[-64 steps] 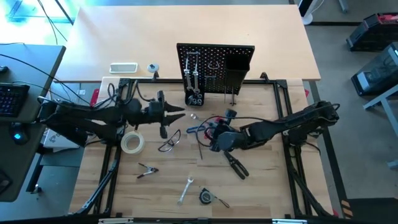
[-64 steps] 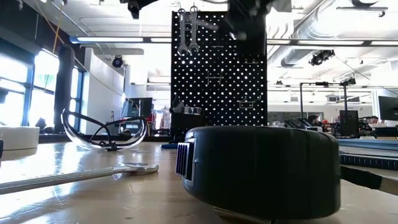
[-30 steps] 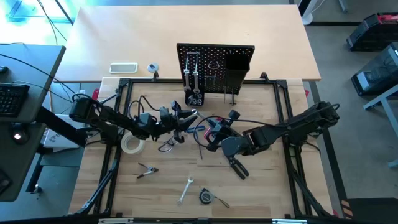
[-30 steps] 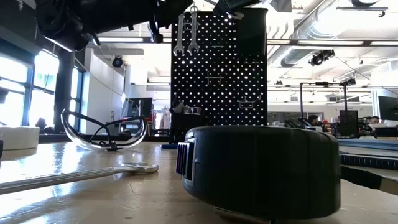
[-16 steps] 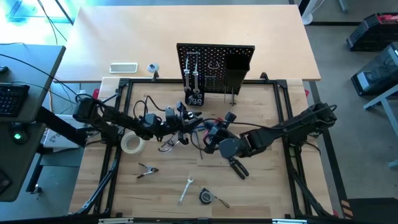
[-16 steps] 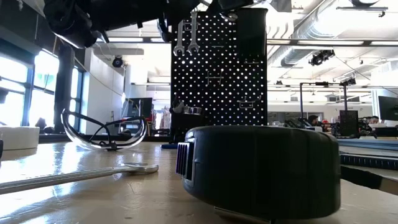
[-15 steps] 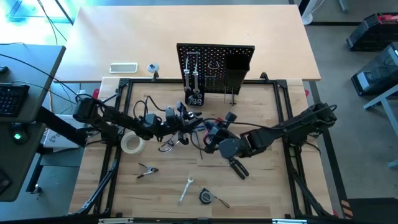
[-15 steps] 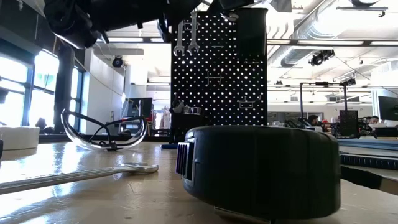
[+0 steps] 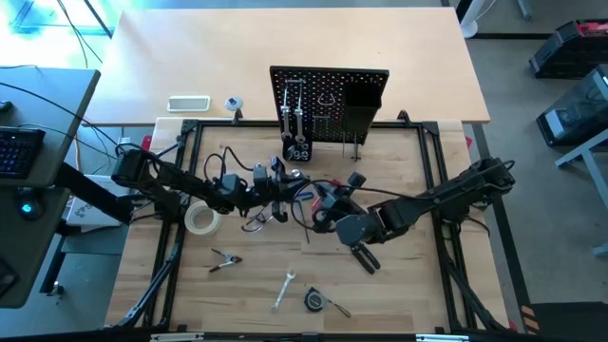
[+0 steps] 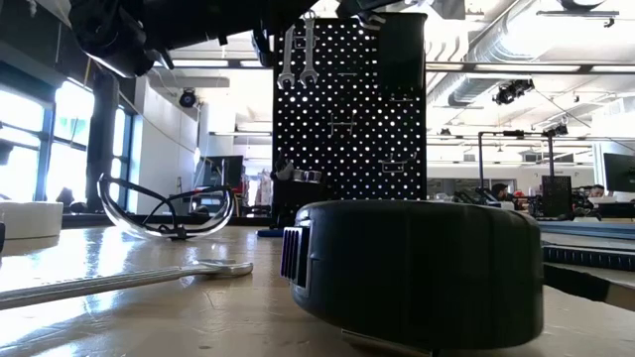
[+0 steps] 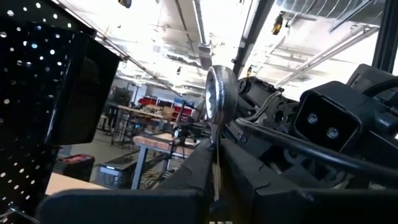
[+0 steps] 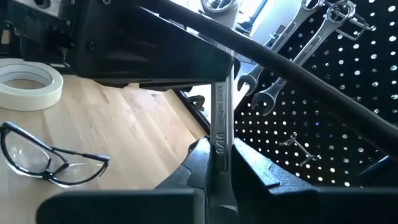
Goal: Hang tools onto peg board
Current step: Hang the top wrench onto the peg board
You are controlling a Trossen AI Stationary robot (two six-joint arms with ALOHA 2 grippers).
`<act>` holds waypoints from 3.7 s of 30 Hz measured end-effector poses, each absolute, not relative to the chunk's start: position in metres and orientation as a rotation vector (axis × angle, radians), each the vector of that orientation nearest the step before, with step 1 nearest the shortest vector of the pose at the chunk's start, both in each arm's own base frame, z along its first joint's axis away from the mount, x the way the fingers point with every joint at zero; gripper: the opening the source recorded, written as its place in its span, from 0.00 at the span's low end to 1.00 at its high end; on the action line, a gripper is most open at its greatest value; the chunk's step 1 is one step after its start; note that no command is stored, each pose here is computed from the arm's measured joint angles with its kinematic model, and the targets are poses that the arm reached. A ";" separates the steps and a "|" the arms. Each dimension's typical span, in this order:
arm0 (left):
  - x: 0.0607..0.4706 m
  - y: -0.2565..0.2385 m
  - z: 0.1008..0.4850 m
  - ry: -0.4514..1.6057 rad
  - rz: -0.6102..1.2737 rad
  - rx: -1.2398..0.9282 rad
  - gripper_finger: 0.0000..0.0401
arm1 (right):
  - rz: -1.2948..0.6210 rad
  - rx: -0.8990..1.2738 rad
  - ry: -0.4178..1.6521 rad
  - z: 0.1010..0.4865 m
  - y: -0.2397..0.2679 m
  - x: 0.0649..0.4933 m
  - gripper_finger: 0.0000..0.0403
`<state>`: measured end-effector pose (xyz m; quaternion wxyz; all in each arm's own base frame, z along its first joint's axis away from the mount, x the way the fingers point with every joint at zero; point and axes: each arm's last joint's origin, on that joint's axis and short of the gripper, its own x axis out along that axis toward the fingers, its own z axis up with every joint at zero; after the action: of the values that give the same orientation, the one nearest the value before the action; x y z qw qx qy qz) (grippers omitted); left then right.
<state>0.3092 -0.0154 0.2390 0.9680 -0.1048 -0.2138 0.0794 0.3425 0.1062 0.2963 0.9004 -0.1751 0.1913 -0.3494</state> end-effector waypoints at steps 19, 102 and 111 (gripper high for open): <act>0.310 -0.016 0.239 -0.421 0.132 -0.181 0.04 | -0.611 -0.335 0.408 0.296 0.109 0.344 0.09; 0.387 0.033 0.190 0.065 -0.296 -0.009 0.00 | -0.302 0.139 0.346 0.182 0.064 0.275 0.25; 0.387 0.034 0.188 0.094 -0.290 -0.017 0.03 | -0.325 0.129 0.373 0.179 0.058 0.275 0.03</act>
<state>0.3874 0.0339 0.1876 0.9883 -0.0085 0.0470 -0.1447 0.2751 0.0579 0.1791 0.9675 0.0640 0.1846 -0.1606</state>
